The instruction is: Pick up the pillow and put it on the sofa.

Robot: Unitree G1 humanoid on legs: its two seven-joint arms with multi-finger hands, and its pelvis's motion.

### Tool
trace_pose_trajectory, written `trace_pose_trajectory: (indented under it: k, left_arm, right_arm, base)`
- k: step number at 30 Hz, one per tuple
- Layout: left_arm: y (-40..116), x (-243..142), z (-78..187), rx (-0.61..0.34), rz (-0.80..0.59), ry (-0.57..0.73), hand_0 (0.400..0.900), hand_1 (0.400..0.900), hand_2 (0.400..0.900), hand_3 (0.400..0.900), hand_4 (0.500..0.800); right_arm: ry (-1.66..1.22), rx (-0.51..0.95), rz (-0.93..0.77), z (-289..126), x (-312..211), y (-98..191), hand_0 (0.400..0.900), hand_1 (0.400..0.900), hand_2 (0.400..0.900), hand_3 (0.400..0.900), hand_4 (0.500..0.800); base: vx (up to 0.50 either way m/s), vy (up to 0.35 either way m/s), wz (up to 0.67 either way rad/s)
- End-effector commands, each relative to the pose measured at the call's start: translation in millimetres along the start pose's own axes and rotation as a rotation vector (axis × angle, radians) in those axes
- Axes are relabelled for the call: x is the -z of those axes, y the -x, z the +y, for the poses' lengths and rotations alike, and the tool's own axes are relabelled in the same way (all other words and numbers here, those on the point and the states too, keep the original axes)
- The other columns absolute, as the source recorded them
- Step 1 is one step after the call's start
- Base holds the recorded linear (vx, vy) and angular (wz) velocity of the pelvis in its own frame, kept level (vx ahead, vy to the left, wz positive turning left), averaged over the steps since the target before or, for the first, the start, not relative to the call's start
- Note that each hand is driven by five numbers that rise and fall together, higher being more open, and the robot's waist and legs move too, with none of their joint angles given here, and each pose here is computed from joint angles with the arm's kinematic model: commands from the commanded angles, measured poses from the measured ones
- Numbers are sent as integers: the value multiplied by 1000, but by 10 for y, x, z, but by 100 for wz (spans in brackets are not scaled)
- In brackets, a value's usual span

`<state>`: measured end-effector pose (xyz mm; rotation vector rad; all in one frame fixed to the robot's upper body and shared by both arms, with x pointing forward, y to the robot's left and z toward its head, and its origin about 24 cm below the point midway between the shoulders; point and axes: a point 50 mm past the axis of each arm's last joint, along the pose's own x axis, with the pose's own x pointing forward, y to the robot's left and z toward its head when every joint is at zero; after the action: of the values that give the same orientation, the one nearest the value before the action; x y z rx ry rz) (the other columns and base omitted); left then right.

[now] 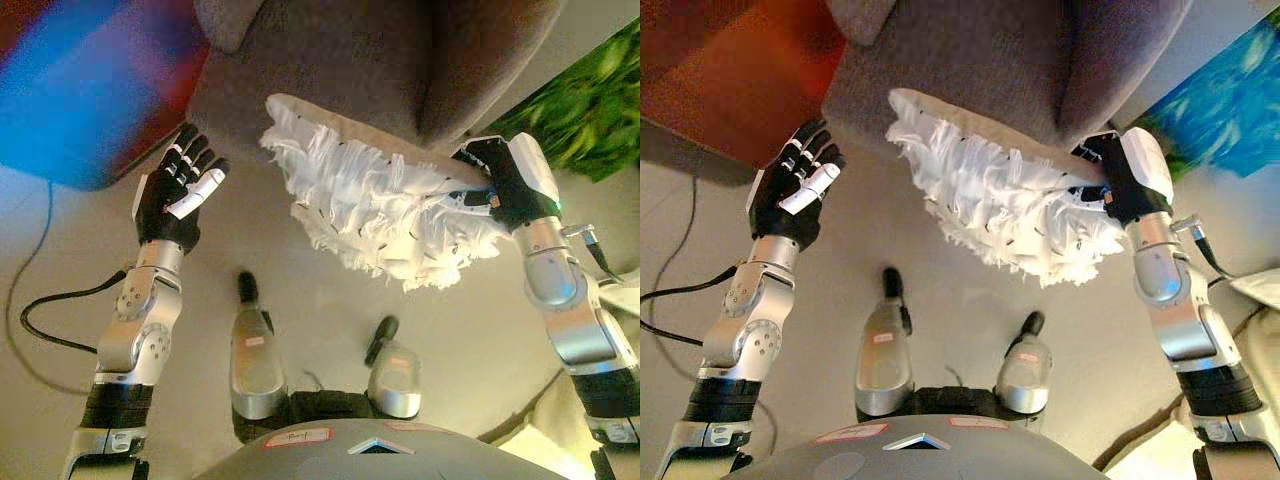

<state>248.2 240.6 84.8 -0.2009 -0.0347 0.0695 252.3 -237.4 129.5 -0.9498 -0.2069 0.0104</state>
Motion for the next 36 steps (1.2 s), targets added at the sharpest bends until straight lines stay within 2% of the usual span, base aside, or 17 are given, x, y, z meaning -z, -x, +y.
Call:
trace_pose_trajectory:
  k: [1,5,8,13,18,23,27,35,36]
  left_arm:
    - [89,-155,-4,-1,-98,-15,900,900,900,900,800]
    - [122,-123,78,-48,-76,-14,900,900,900,900,800]
    - [136,-113,114,-46,-63,-21,900,900,900,900,800]
    - [216,-114,132,15,-36,-42,900,900,900,900,800]
    - [271,-171,111,90,-32,-66,900,900,900,900,800]
    - [282,-197,134,107,-32,-67,900,900,900,900,800]
    - [305,-212,141,174,-18,-81,900,900,900,900,800]
    - [287,-307,167,241,-11,-134,900,900,900,900,800]
    - [282,-324,160,254,-11,-142,900,900,900,900,800]
  right_arm:
    - [-16,278,-384,-726,-627,-86,400,400,400,400,500]
    - [-12,218,-385,-821,-646,-139,400,400,400,400,500]
    - [4,174,-344,-908,-606,-242,400,400,400,400,500]
    - [-9,134,-218,-1031,-402,-451,400,400,400,400,500]
    - [-43,167,-130,-1130,-221,-674,400,400,400,400,500]
    - [-43,166,-97,-1130,-158,-777,400,400,400,400,500]
    - [-11,167,-33,-1218,-85,-906,400,400,400,400,500]
    - [69,222,160,-1535,135,-1061,400,400,400,400,500]
    - [87,245,239,-1598,221,-1055,508,508,508,508,565]
  base:
    - [115,34,3]
    - [103,39,8]
    - [104,17,20]
    - [114,-31,26]
    - [107,-47,18]
    - [92,-29,11]
    - [133,-73,15]
    - [50,-107,8]
    - [20,-120,9]
